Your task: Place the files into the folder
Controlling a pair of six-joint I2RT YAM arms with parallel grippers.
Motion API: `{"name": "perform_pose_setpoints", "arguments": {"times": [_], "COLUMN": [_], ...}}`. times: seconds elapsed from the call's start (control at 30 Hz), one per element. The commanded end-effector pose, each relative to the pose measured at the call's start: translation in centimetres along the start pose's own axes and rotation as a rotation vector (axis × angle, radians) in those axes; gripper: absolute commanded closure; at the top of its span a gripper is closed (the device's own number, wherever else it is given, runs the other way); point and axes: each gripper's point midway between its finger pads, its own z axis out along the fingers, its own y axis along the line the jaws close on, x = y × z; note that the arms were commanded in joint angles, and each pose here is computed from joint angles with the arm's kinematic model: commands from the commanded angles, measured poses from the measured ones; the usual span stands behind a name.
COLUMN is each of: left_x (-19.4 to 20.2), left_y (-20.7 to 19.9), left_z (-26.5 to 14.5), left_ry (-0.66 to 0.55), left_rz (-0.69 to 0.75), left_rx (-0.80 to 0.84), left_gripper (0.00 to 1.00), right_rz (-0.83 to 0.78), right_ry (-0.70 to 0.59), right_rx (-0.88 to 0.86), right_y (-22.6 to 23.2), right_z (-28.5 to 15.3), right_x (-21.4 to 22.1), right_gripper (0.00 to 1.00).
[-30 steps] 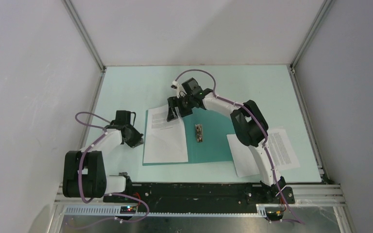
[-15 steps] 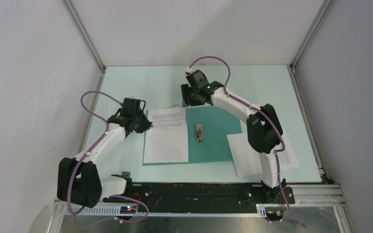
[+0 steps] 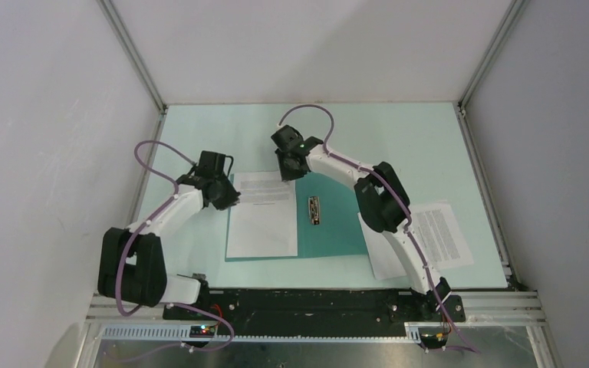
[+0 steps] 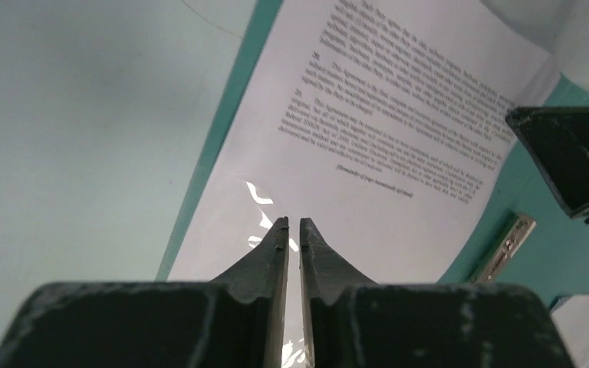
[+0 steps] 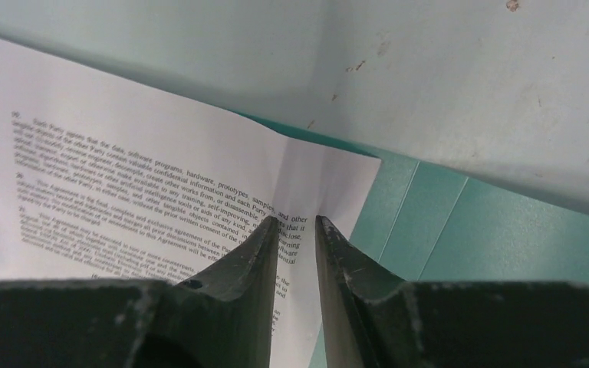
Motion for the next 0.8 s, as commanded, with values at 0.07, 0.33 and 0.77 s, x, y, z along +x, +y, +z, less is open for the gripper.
{"name": "perform_pose_setpoints", "arguments": {"times": [0.07,0.33,0.77], "left_x": [-4.2,-6.4,-4.1], "left_y": [0.4,-0.7,-8.7], "left_z": [1.1,3.4,1.7], "left_ry": [-0.085,-0.072,0.012], "left_rz": [-0.068,-0.118,0.091], "left_rx": [-0.058,-0.076,0.143], "left_gripper": [0.89,0.95,0.77], "right_rz": [-0.021,-0.107,0.014], "right_ry": [-0.014,0.018,-0.108], "right_rx": [0.026,0.043,-0.010], "right_y": [0.5,1.3,-0.1], "right_z": [0.5,1.2,-8.7], "right_x": [-0.5,1.5,-4.8], "right_gripper": [0.74,0.77,0.57]}}
